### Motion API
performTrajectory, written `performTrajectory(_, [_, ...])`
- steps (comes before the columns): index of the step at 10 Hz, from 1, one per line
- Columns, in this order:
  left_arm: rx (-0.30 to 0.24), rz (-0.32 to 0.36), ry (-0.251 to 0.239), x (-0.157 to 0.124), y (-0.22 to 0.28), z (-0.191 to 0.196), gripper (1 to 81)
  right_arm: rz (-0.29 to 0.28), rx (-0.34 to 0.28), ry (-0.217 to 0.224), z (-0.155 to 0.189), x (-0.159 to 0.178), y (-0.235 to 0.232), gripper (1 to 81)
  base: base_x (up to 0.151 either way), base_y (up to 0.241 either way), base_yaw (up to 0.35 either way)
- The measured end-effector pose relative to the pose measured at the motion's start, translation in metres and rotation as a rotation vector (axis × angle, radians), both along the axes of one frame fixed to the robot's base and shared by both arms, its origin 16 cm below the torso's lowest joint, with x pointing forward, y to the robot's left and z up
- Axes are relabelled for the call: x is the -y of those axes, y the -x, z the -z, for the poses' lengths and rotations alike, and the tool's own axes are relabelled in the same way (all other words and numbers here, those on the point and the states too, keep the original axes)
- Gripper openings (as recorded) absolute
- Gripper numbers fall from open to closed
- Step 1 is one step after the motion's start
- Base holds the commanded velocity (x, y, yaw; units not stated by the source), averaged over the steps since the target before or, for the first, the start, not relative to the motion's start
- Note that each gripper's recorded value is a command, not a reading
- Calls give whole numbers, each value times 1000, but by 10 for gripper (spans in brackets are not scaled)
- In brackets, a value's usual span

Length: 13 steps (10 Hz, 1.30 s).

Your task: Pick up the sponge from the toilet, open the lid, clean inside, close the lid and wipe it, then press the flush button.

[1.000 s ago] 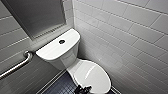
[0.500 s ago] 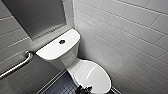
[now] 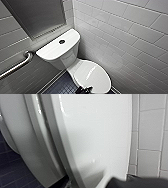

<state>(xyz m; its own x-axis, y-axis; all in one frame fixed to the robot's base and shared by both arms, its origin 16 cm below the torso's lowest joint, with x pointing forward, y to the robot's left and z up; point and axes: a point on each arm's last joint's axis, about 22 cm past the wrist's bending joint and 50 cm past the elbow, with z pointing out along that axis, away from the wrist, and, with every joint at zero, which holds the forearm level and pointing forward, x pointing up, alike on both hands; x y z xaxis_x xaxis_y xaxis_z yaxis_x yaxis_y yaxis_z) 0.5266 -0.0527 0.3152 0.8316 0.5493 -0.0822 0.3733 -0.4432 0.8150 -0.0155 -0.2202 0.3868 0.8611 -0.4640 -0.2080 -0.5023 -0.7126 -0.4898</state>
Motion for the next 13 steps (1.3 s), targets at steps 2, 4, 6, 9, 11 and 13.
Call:
performTrajectory(2, [-33, -41, 25, -15, -2, -4, 811, 1, -1, -2, 0, -2, 0, 10, 0, 0, 0])
performTrajectory(4, [-52, -92, 44, -30, -11, -5, 811, 4, 0, -6, 0, -5, -1, 10, 0, 0, 0])
performTrajectory(6, [-58, -105, 60, -30, -12, -5, 811, 4, 0, -7, 0, -6, -1, 10, 0, 0, 0])
performTrajectory(9, [-28, -82, 42, -27, -13, 1, 811, 5, 0, -6, 0, -5, -1, 10, 0, 0, 0])
performTrajectory(11, [23, -59, 26, -20, -6, 4, 811, 5, 0, -6, 0, -5, -1, 10, 0, 0, 0])
performTrajectory(13, [28, -54, 29, -17, -5, 3, 811, 4, 0, -6, 0, -5, -1, 10, 0, 0, 0])
